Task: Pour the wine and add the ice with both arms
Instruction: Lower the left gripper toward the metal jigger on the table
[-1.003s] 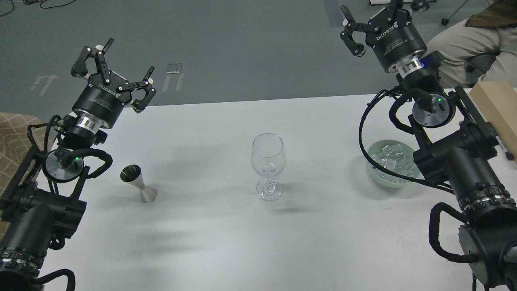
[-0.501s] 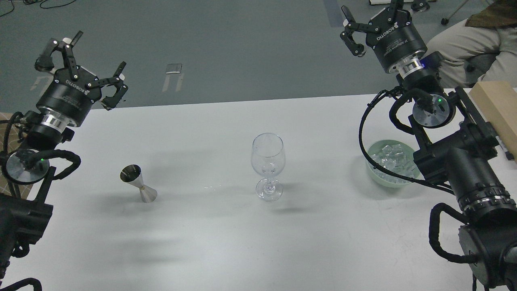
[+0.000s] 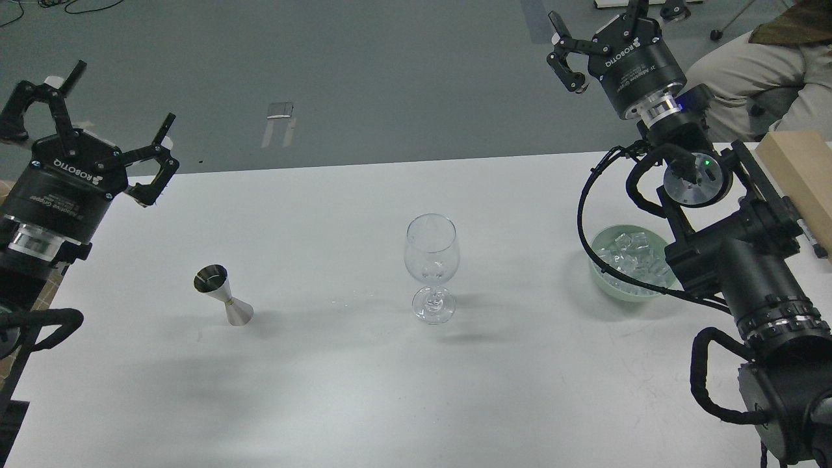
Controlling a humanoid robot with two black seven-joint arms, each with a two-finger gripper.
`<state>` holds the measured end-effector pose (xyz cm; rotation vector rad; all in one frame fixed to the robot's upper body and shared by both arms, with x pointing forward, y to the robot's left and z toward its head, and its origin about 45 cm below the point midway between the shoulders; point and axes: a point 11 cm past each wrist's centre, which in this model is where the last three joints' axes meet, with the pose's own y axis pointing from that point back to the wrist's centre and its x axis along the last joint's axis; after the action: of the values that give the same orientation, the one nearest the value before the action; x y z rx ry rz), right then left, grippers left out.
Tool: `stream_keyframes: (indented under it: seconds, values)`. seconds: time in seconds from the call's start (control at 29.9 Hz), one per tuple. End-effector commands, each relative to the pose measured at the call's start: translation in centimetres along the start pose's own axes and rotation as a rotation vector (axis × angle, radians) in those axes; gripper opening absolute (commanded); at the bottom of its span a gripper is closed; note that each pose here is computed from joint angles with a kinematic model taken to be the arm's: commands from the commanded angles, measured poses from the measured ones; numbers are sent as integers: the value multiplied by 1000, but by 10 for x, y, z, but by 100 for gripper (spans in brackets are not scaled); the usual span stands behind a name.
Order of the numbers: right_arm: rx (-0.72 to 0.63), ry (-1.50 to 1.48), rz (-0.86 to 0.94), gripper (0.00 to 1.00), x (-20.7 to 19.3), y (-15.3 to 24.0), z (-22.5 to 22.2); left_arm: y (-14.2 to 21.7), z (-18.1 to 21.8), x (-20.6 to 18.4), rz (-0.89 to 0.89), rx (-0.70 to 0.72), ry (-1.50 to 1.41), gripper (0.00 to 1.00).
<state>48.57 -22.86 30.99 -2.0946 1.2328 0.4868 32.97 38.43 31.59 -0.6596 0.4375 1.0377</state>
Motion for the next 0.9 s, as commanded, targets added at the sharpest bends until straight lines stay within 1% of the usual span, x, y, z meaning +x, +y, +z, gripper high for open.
stream_keyframes:
  seconds: [0.0,0.23,0.47,0.6,0.67,0.87]
  values:
    - [-2,-1,5,100,2,2,1,20,-1,-2,59,1,4,96]
    - [-7,-2,10,100,3,3,3,56,5,-3,134,-33,25,96]
    - [-7,-2,11,100,4,4,3,81,-14,-14,162,11,63,95]
    - [-9,-3,13,100,5,5,4,93,-19,-8,212,19,76,95]
    - [-9,-3,15,100,5,5,4,104,-24,-3,250,35,85,95]
    - [-10,-4,16,100,6,5,5,120,-29,2,296,47,103,95]
